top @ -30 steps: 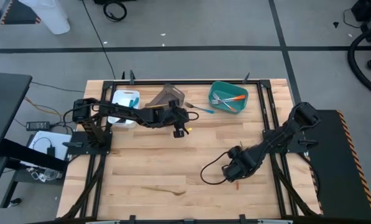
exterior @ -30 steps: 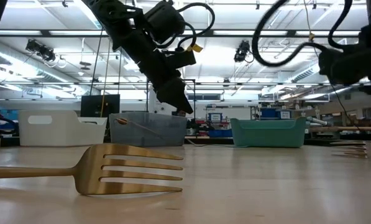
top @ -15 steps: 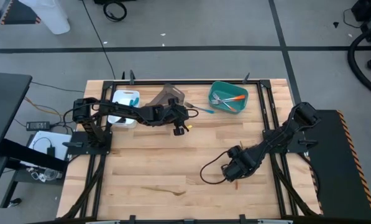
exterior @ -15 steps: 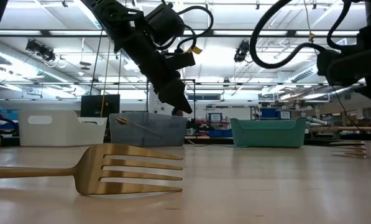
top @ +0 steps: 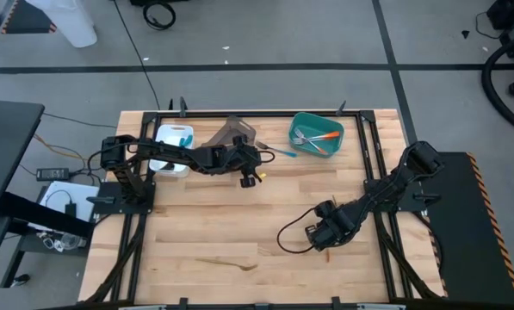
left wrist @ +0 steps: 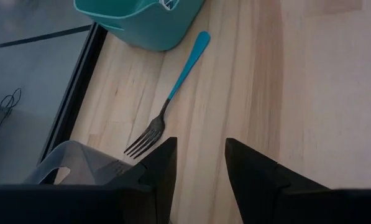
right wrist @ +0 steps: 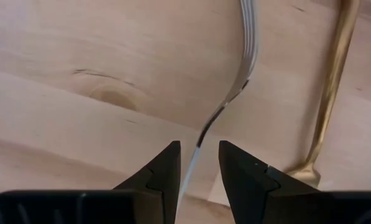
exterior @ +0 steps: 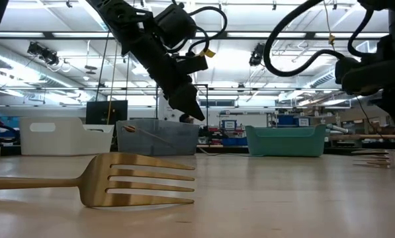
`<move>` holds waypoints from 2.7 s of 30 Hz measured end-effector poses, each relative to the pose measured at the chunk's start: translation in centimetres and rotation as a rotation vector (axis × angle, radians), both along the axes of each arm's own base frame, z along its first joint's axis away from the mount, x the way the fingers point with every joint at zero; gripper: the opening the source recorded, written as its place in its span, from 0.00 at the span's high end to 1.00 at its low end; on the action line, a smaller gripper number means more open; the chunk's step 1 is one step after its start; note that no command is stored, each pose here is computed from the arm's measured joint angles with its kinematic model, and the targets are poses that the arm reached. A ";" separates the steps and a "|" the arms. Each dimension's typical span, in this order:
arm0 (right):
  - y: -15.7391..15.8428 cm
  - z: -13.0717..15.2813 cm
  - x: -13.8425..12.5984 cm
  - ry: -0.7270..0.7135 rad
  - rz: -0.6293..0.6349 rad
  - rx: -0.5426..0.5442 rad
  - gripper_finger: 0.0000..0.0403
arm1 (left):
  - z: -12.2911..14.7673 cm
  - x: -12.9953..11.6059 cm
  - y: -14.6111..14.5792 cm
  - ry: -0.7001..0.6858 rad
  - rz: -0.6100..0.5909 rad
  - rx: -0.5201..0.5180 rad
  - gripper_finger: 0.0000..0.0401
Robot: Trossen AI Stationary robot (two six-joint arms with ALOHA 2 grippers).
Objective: Sort silverware by color (type)
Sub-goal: Put the orange fork into the green bin
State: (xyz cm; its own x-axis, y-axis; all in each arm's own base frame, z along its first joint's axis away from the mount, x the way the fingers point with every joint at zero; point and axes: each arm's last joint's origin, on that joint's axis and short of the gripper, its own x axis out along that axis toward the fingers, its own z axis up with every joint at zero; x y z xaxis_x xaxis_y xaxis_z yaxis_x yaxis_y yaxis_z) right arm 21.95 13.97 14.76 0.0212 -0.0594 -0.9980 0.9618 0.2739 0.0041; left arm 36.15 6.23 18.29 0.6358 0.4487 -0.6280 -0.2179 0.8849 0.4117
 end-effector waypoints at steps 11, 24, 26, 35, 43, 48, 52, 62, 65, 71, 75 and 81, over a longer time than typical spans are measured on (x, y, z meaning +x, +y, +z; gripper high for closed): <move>-0.2 -1.0 -0.3 -0.017 0.009 0.008 0.78 | -0.1 -0.1 0.0 0.003 0.008 -0.009 0.64; -1.0 -1.2 -0.1 0.006 0.146 0.031 0.97 | -0.8 -0.3 -2.5 0.074 -0.116 -0.153 0.64; -1.2 -1.2 0.1 0.010 0.175 0.034 0.96 | -0.8 -0.2 -3.2 0.072 -0.164 -0.184 0.64; -2.8 -0.1 2.1 -0.025 0.331 -0.002 0.97 | -1.1 -0.4 -6.2 0.102 -0.223 -0.232 0.64; -4.9 1.0 3.2 0.011 0.517 -0.119 0.97 | -1.6 -1.1 -8.1 0.167 -0.191 -0.300 0.64; -6.1 1.8 3.9 0.048 0.678 -0.173 0.97 | -1.6 -1.3 -9.3 0.164 -0.174 -0.337 0.64; -7.3 2.7 4.2 0.122 0.782 -0.237 0.97 | -1.6 -1.3 -10.6 0.148 -0.177 -0.346 0.64; -9.5 4.5 4.3 0.233 1.114 -0.356 0.97 | -1.5 -2.1 -14.7 0.125 -0.195 -0.242 0.64; -10.6 5.3 4.2 0.248 1.193 -0.379 0.97 | -1.5 -2.3 -15.5 0.136 -0.238 -0.219 0.64; -12.8 6.9 3.8 0.325 1.378 -0.462 0.97 | -1.4 -2.4 -16.0 0.151 -0.289 -0.184 0.64; -14.5 7.7 3.5 0.346 1.414 -0.475 0.97 | -1.6 -2.3 -16.4 0.119 -0.383 -0.144 0.64; -18.0 8.0 3.1 0.391 1.367 -0.457 0.97 | -3.3 -2.9 -16.2 0.010 -0.449 -0.181 0.64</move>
State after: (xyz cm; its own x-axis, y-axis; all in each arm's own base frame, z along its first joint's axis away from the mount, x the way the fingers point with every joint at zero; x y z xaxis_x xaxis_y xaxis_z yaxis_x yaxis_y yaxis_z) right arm 25.06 -4.01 22.77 0.0592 -0.5155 -0.8549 -0.1124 0.8475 -0.5188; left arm 33.22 -9.92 14.96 0.7356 0.0144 -0.6773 0.2052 0.9481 0.2430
